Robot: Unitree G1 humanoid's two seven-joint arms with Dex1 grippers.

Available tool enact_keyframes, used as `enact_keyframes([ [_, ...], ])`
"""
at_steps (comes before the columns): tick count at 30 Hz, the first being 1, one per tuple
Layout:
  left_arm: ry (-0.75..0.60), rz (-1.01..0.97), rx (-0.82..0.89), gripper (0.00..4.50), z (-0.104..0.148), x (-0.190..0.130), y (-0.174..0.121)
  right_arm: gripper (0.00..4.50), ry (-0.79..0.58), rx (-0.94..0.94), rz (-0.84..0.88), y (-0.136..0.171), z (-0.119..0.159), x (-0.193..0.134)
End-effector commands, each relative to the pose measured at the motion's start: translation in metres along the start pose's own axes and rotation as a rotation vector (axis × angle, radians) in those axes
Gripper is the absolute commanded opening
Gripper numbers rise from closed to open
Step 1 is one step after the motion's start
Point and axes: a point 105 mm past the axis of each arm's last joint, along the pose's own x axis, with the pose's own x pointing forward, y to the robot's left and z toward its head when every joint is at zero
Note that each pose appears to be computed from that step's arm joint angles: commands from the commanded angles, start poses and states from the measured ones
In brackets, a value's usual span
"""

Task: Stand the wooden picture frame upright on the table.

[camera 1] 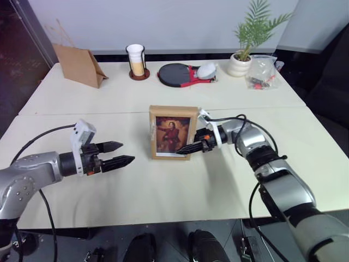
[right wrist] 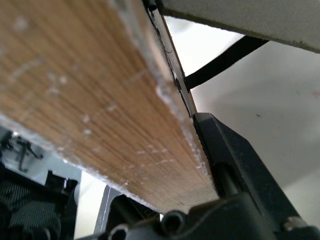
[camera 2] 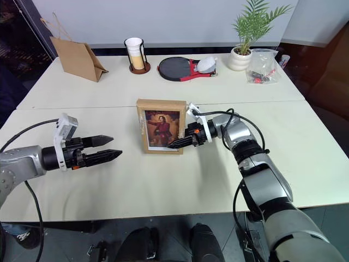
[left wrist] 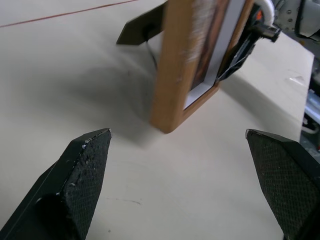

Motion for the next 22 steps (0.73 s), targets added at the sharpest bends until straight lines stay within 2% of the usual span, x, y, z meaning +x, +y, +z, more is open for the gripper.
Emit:
enact_keyframes([
  [1, -0.021, -0.001, 0.052, 4.47, 0.010, 0.003, -0.004, 1.61, -0.004, -0.020, -0.034, -0.007, 0.005, -0.001],
  [2, -0.019, 0.000, 0.056, 4.50, 0.010, 0.003, -0.004, 2.11, 0.004, -0.010, -0.040, -0.008, 0.002, -0.001],
  [3, -0.013, 0.003, 0.062, 4.50, 0.009, 0.003, -0.003, 2.38, 0.007, 0.001, -0.045, -0.009, -0.001, -0.004],
  [7, -0.015, -0.001, 0.066, 4.50, 0.012, 0.002, -0.003, 4.33, 0.037, 0.000, -0.105, -0.012, -0.011, -0.023],
  [9, -0.017, -0.003, 0.071, 4.50, 0.013, 0.002, -0.002, 4.43, 0.076, -0.027, -0.141, -0.011, -0.018, -0.036],
  [11, -0.007, -0.009, 0.092, 4.50, 0.015, 0.000, -0.001, 4.43, 0.111, -0.072, -0.211, -0.006, -0.024, -0.066],
  [13, -0.013, -0.011, 0.119, 4.50, 0.018, -0.002, 0.000, 4.43, 0.115, -0.129, -0.298, 0.003, -0.014, -0.096],
  [15, -0.044, -0.015, 0.119, 4.50, 0.023, -0.003, 0.001, 4.43, 0.109, -0.202, -0.366, 0.013, 0.002, -0.112],
  [18, -0.069, -0.016, 0.116, 4.50, 0.028, -0.004, 0.001, 4.43, 0.135, -0.283, -0.456, 0.032, 0.025, -0.130],
  [22, -0.045, -0.018, 0.154, 4.50, 0.022, -0.003, 0.001, 4.43, 0.151, -0.320, -0.528, 0.050, 0.040, -0.140],
])
